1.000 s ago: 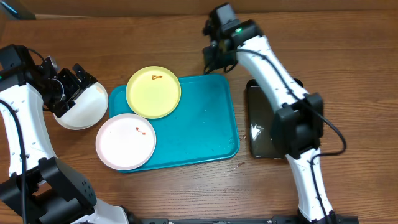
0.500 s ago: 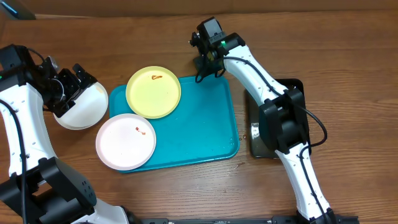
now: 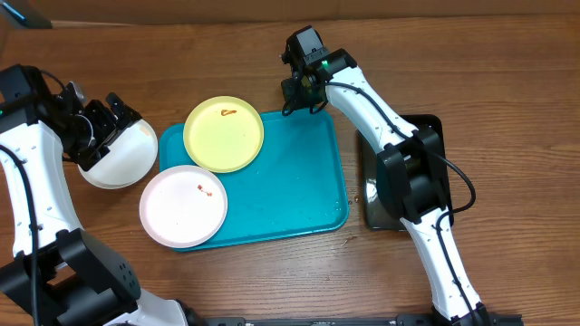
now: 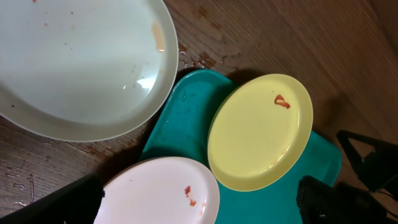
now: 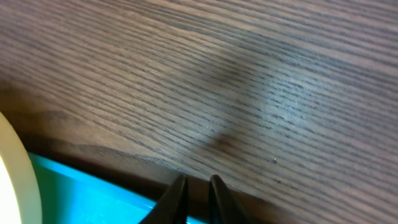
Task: Clean dirty plates on tray and stack at the side
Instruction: 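Lower the right gripper to the blue tray's top right edge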
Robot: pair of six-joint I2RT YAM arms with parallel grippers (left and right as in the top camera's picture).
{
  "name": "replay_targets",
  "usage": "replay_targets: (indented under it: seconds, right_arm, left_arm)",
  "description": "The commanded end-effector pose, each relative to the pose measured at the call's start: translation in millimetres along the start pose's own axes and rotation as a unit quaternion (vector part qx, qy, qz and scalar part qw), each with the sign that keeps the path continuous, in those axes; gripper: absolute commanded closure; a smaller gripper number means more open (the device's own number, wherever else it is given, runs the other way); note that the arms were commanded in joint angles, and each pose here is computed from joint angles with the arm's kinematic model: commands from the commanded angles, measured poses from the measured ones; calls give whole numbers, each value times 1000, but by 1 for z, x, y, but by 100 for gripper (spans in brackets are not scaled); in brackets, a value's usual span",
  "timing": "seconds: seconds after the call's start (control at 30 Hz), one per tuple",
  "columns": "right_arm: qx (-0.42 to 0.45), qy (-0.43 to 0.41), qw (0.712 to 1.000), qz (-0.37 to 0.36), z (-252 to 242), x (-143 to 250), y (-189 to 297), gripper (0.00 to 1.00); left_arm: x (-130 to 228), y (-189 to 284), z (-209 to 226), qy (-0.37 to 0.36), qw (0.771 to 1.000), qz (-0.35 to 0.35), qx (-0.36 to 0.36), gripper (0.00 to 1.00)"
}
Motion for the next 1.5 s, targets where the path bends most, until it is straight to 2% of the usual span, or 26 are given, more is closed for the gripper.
replay_targets:
  seconds: [0.0,0.6,0.67,0.9,1.0,1.17,1.37,1.47]
  right_arm:
    - [4,-10,1000,-2,-6,-2,-1,90]
    - [7,-43,999,11,-7,4,-2,92]
    - [7,-63,998,1,-6,0,-3,96]
    - [1,-139,990,-12,-2,-3,-18,96]
    - [0,-140,990,-3,6,4,-29,96]
    - [57,-131,990,2,1,12,-32,96]
    - [134,-136,980,48,-28,37,-25,96]
    - [144,-142,977,66,-37,44,-22,96]
  left_arm:
    - [-3,9,-4,-16,1000,-13,3,0]
    - [-3,9,-4,-16,1000,-13,2,0]
    - [-3,9,-4,-16,1000,-14,2,0]
    - [-3,9,-4,-16,1000,-13,2,0]
    - [-3,9,-4,-17,1000,-13,3,0]
    - [-3,9,-4,-16,1000,-13,3,0]
    - [-3,9,-4,-16,1000,-13,3,0]
    - [-3,9,-4,-17,1000,-13,3,0]
Point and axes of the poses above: each gripper's point midway between its finger pads, its own y axis back along the fingers, its own z axis along the line the jaws close on, x = y × z, the point moved 3 cm from there along y, back along the fingers, and after that the axes turned 2 degrees about y, right-handed, at the moved point
